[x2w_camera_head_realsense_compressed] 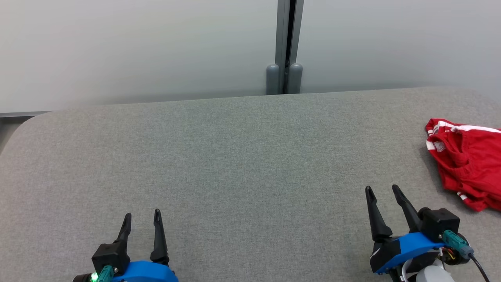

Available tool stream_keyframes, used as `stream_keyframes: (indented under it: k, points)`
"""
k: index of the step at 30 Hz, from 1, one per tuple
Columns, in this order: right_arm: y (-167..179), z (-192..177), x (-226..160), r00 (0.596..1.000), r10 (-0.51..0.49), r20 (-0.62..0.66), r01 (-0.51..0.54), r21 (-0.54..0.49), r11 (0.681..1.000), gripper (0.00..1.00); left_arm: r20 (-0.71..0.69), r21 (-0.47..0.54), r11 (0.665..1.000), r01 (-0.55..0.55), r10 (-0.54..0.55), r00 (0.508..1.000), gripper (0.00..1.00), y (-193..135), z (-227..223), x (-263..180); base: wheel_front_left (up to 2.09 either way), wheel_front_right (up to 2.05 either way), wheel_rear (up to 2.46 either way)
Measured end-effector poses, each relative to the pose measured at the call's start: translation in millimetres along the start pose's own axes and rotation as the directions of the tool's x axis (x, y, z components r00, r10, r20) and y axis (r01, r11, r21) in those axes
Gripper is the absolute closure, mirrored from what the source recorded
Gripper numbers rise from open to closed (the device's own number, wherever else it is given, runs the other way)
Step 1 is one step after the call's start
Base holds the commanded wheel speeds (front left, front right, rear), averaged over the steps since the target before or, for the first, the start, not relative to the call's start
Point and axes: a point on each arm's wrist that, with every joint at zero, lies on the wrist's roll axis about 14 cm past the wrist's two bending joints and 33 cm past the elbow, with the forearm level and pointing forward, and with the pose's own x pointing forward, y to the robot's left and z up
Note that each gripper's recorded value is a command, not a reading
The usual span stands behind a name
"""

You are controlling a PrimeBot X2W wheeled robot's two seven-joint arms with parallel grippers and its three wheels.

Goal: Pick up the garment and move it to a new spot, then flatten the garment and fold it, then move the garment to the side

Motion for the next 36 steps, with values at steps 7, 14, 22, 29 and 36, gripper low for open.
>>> stream_keyframes:
  k: [7, 14, 22, 29, 36]
  points:
    - [-4, 5, -3, 1.000, -0.013, 0.015, 0.013, 0.004, 1.000, 0.00, 0.011, -0.015, 1.000, -0.006, 0.006, 1.000, 0.00, 3, 2, -6, 0.00, 0.00, 0.00]
    - [-8, -22, -14, 0.997, -0.036, -0.074, 0.038, 0.032, 0.999, 1.00, -0.077, -0.036, 0.999, -0.028, 0.026, 0.997, 1.00, 9, -24, -17, 0.00, 0.00, 0.00]
    - [-15, -18, -13, 0.995, -0.074, -0.072, 0.086, 0.182, 0.980, 1.00, -0.099, -0.185, 0.980, -0.075, 0.058, 0.993, 1.00, 16, -23, -16, 0.00, 0.00, 0.00]
    - [-19, -12, -12, 0.993, -0.097, -0.062, 0.111, 0.298, 0.948, 1.00, -0.098, -0.303, 0.947, -0.101, 0.075, 0.992, 1.00, 21, -17, -13, 0.00, 0.00, 0.00]
    - [-22, -7, -11, 0.992, -0.112, -0.057, 0.126, 0.403, 0.906, 1.00, -0.100, -0.410, 0.906, -0.110, 0.075, 0.992, 1.00, 22, -12, -11, 0.00, 0.00, 0.00]
